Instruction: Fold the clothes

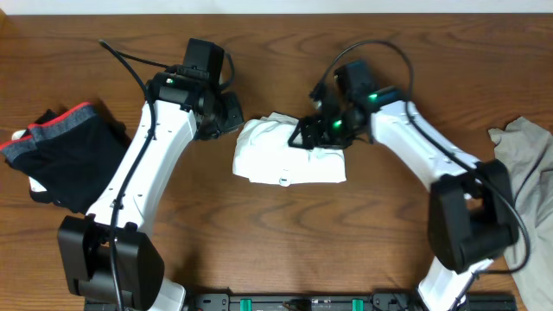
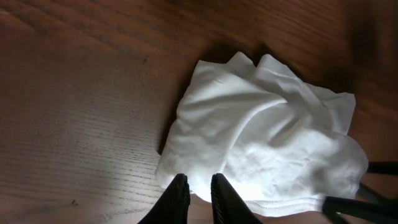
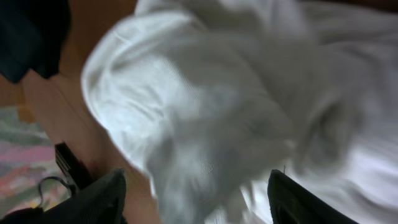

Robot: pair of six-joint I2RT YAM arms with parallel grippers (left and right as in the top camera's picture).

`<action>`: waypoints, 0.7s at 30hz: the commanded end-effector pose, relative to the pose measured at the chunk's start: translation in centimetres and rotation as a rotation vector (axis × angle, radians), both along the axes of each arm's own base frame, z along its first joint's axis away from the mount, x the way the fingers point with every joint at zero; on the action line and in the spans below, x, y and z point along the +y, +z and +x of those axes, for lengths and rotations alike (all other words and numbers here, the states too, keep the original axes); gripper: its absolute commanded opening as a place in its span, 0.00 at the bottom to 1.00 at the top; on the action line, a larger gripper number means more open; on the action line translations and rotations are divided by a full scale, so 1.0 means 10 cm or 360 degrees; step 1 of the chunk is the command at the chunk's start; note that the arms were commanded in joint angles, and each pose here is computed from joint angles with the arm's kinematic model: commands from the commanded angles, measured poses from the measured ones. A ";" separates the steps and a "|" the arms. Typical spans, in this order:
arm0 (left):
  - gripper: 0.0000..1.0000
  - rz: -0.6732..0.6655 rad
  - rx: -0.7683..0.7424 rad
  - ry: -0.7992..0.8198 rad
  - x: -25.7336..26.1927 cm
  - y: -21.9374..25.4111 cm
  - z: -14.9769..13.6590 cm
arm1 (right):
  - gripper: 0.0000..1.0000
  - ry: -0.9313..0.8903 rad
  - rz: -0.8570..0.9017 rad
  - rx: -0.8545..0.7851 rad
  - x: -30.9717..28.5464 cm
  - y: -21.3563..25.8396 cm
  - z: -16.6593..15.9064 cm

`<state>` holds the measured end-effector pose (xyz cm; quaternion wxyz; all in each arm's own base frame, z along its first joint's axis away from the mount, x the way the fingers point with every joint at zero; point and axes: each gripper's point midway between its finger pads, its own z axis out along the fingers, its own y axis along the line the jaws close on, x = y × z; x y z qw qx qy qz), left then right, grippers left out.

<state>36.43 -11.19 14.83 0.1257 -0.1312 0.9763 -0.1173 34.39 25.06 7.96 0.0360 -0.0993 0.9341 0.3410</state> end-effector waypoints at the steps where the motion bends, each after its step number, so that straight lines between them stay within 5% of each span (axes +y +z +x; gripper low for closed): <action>1: 0.16 0.0022 -0.0041 -0.0021 0.03 0.09 0.01 | 0.64 0.0011 -0.0001 0.0122 0.14 -0.21 -0.12; 4: 0.16 0.0024 -0.0042 -0.0026 0.03 0.09 0.01 | 0.22 0.0039 0.0040 0.0132 0.22 -0.20 -0.15; 7: 0.16 0.0025 -0.0044 -0.0031 0.03 0.09 0.01 | 0.01 0.0077 0.0179 0.0112 0.29 0.11 -0.14; 15: 0.16 0.0038 -0.0050 -0.0059 0.04 0.09 0.01 | 0.06 -0.0101 0.0006 -0.0202 -0.20 0.87 0.19; 21: 0.16 0.0037 -0.0050 -0.0058 0.04 0.09 0.01 | 0.08 -0.0227 -0.0296 -0.0028 -0.67 0.51 0.15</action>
